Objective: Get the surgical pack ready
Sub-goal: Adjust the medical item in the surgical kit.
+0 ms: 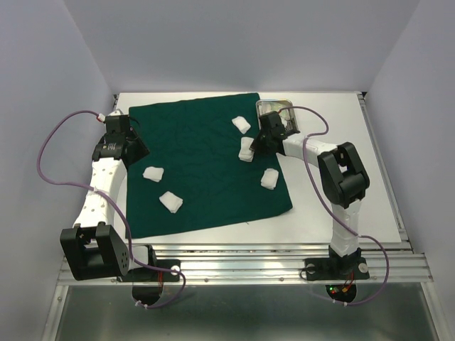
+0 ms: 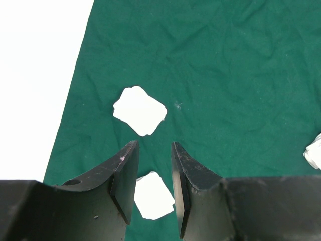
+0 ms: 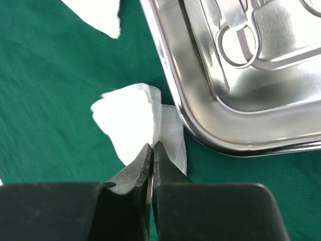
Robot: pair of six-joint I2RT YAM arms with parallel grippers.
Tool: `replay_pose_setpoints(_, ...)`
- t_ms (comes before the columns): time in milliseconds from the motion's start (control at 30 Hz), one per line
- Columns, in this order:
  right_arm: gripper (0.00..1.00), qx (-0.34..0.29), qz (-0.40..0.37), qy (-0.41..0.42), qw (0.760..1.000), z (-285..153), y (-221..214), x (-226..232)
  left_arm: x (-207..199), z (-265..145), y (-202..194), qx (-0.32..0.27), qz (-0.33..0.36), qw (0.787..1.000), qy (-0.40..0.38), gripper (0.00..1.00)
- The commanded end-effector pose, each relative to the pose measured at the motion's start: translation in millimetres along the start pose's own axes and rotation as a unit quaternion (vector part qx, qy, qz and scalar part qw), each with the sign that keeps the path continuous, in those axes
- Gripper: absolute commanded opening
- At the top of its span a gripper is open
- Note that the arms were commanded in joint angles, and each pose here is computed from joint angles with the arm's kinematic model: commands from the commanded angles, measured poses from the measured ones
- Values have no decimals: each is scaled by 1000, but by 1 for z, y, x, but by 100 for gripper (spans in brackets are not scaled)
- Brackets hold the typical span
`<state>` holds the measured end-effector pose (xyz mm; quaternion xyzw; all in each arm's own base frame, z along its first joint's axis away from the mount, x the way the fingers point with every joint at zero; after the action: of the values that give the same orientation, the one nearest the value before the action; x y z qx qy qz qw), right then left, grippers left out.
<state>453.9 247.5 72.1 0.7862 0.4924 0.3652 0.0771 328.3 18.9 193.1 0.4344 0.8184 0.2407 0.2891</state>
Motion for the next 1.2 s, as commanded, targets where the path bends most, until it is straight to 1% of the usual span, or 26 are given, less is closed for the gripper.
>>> replay_pose_setpoints(0, 1, -20, 4, 29, 999, -14, 14, 14, -6, -7, 13, -21, 6, 1000, -8, 43)
replay_pose_setpoints(233, 1, -11, 1, 13, 1000, -5, 6, 3, -5, -8, 13, -21, 5, 1000, -8, 43)
replay_pose_setpoints(500, 5, -27, -4, 21, 999, -16, 15, 9, -5, -8, 12, -20, 4, 1000, -9, 43)
replay_pose_setpoints(567, 10, -28, -5, 24, 999, -19, 16, 11, -6, -8, 13, -20, 3, 1000, -11, 43)
replay_pose_setpoints(600, 15, -30, -8, 25, 999, -20, 17, 11, -7, -8, 13, -20, 3, 1000, -12, 42)
replay_pose_setpoints(633, 24, -35, -10, 29, 999, -24, 21, 14, -7, -8, 13, -21, 3, 1000, -11, 43)
replay_pose_setpoints(833, 37, -69, -33, 41, 996, -46, 41, 25, -6, -9, 12, -21, 3, 1000, -11, 42)
replay_pose_setpoints(967, 38, -82, -51, 43, 994, -51, 50, 31, -7, -8, 12, -20, 1, 1000, -13, 43)
replay_pose_setpoints(1033, 37, -72, -64, 50, 994, -48, 49, 35, -8, -8, 13, -20, 2, 1000, -16, 43)
replay_pose_setpoints(1100, 34, -65, -70, 62, 993, -46, 50, 43, -9, -8, 13, -20, 2, 1000, -16, 43)
replay_pose_setpoints(1167, 33, -46, -78, 69, 993, -37, 43, 45, -9, -8, 13, -20, 1, 1000, -17, 43)
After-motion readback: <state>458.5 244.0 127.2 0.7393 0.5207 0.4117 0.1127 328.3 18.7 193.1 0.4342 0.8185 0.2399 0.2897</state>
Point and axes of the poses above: each gripper's point midway between its finger pads, its own z axis out along the fingers, its own x axis along the line the jaws close on, y = z × x, the point moved 2 cm from there along -z, back along the fingers, and after that the axes turned 2 degrees about -z, right-handed, at the moved point
